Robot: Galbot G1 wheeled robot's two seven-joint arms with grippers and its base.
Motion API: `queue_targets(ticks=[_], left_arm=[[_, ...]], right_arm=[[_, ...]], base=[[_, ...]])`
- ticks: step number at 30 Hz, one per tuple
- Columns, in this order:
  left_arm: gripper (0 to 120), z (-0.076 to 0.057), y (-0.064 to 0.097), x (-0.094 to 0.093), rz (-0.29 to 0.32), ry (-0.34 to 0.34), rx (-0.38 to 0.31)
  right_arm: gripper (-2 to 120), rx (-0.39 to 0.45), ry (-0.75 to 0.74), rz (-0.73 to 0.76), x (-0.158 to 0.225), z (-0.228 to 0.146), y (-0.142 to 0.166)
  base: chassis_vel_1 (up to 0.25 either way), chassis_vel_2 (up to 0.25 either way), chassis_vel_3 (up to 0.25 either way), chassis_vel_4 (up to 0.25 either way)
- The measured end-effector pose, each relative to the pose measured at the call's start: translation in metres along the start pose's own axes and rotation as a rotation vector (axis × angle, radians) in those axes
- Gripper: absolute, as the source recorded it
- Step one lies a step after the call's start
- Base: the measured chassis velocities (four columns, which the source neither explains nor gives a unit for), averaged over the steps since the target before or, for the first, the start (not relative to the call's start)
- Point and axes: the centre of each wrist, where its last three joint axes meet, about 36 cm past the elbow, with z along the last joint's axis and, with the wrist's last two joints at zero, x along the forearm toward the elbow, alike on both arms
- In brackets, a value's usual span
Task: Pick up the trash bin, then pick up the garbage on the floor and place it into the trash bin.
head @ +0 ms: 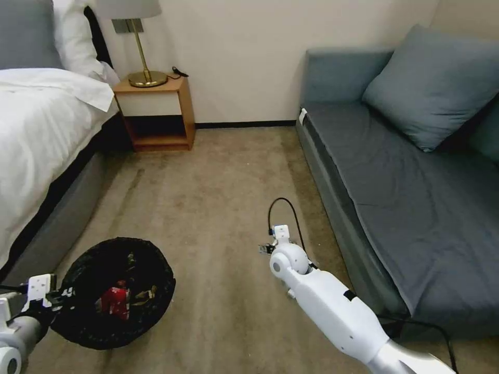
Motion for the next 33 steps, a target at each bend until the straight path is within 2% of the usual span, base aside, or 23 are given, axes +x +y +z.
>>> queue_targets(ticks=[2,3,7,16,24,27,29,31,33], left_arm=[[3,0.001,0.0,-0.001,0.0,0.002,0.002],[3,0.001,0.0,-0.001,0.0,0.002,0.002],[3,-0.001,0.0,-0.002,0.003,-0.001,-0.001],[3,-0.002,-0.001,-0.003,0.008,-0.001,-0.008],[3,-0.005,-0.002,-0.003,0.012,-0.006,-0.02],[3,-0.007,-0.003,0.0,0.01,-0.012,-0.026],[3,-0.007,-0.002,0.0,0.008,-0.012,-0.026],[3,-0.008,0.001,0.002,0.002,-0.012,-0.026],[3,-0.007,0.001,0.002,-0.001,-0.011,-0.026]], right_arm=[[100,-0.094,0.044,0.063,-0.009,-0.005,0.0],[100,-0.094,0.044,0.063,-0.009,-0.005,0.0],[100,-0.179,0.083,0.134,-0.021,-0.007,-0.014],[100,-0.253,0.206,0.208,-0.057,0.019,-0.052],[99,-0.306,0.295,0.182,-0.087,0.026,-0.054],[87,-0.317,0.321,0.193,-0.103,0.03,-0.054],[85,-0.318,0.319,0.188,-0.103,0.031,-0.054],[76,-0.32,0.31,0.18,-0.106,0.033,-0.056],[73,-0.319,0.306,0.177,-0.105,0.035,-0.055]], base=[[0.0,0.0,0.0,0.0],[0.0,0.0,0.0,0.0],[0.0,0.0,0.0,0.0],[0.0,0.0,0.0,0.0],[0.0,0.0,0.0,0.0],[0.0,0.0,0.0,0.0],[0.0,0.0,0.0,0.0],[0.0,0.0,0.0,0.0],[0.0,0.0,0.0,0.0]])
